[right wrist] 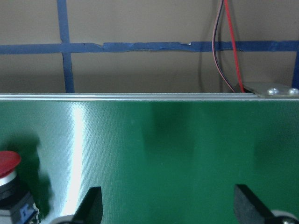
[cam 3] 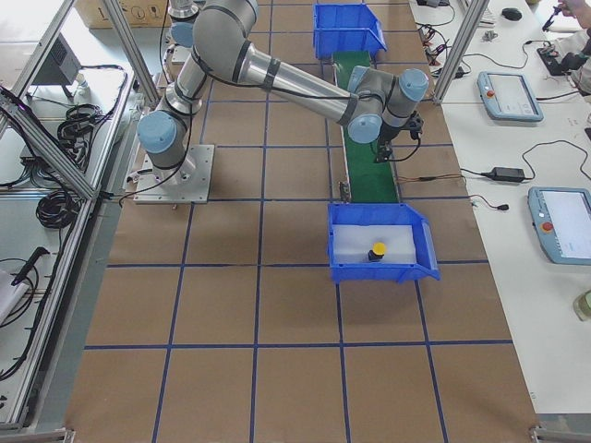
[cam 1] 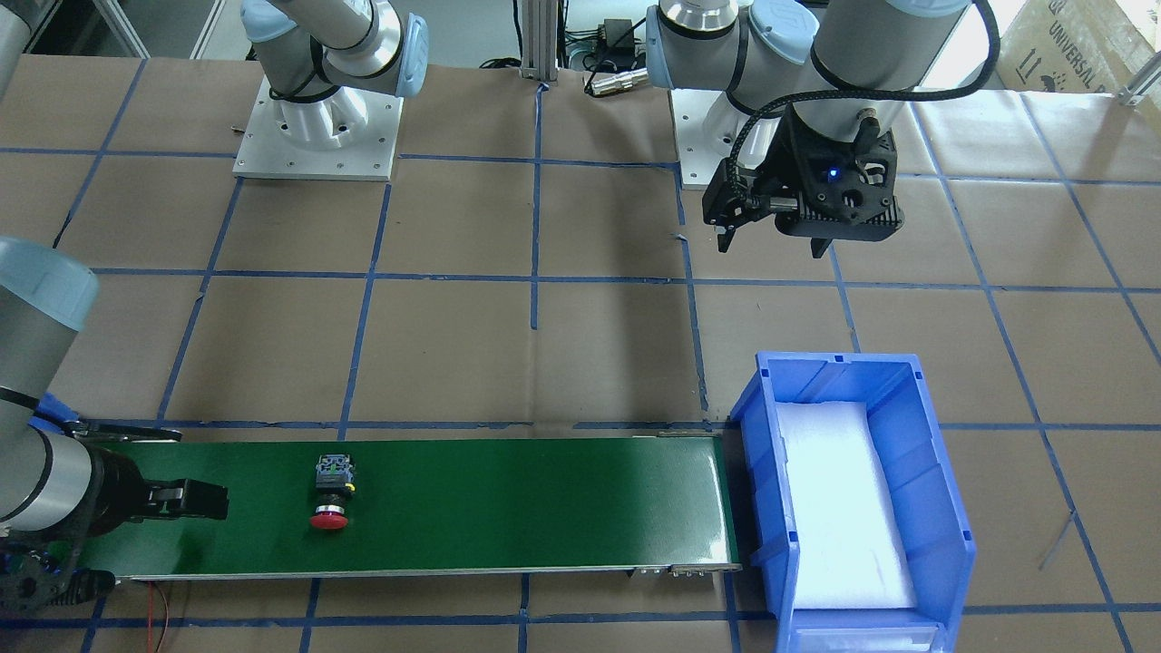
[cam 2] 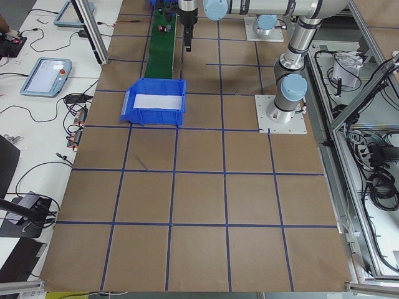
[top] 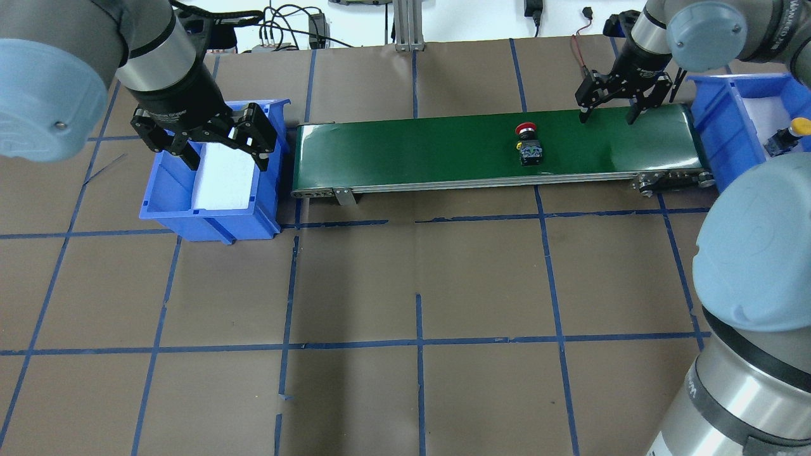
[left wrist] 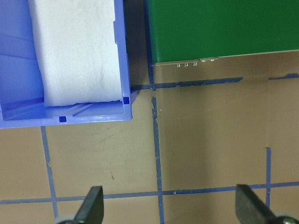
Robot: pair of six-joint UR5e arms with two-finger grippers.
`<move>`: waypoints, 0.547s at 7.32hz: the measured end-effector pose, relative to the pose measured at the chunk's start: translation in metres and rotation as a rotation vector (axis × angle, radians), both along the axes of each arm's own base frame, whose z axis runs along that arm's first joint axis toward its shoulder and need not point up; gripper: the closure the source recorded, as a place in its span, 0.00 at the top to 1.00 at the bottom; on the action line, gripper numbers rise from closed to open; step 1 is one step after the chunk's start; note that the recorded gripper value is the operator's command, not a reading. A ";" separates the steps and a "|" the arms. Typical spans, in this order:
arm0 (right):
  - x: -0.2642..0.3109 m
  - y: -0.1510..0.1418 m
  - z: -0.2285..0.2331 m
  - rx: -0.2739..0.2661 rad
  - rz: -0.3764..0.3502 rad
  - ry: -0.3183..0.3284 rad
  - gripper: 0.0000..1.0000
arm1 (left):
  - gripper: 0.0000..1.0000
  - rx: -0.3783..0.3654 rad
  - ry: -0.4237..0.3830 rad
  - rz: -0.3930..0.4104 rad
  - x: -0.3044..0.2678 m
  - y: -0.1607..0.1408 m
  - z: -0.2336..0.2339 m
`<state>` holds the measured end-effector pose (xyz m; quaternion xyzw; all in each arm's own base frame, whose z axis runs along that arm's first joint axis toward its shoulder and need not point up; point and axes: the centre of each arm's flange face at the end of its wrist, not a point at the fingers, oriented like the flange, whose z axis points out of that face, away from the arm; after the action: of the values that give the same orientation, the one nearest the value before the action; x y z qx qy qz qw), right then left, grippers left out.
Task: Transport two buttons from left to right
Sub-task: 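Move the right gripper back over the belt and lower onto the red button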
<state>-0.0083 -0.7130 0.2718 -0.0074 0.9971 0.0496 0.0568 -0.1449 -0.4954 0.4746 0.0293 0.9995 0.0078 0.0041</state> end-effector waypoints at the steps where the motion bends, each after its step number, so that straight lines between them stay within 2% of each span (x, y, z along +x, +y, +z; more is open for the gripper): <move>1: 0.000 0.000 -0.001 0.002 0.000 0.000 0.99 | 1.00 0.000 0.000 0.000 0.000 0.000 0.000; 4: -0.002 0.000 -0.004 0.005 -0.006 -0.013 0.99 | 1.00 0.000 0.000 0.000 0.000 0.000 0.000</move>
<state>-0.0107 -0.7126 0.2681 -0.0047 0.9966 0.0521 0.0635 -0.1447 -0.4954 0.4745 0.0294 0.9995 0.0077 0.0041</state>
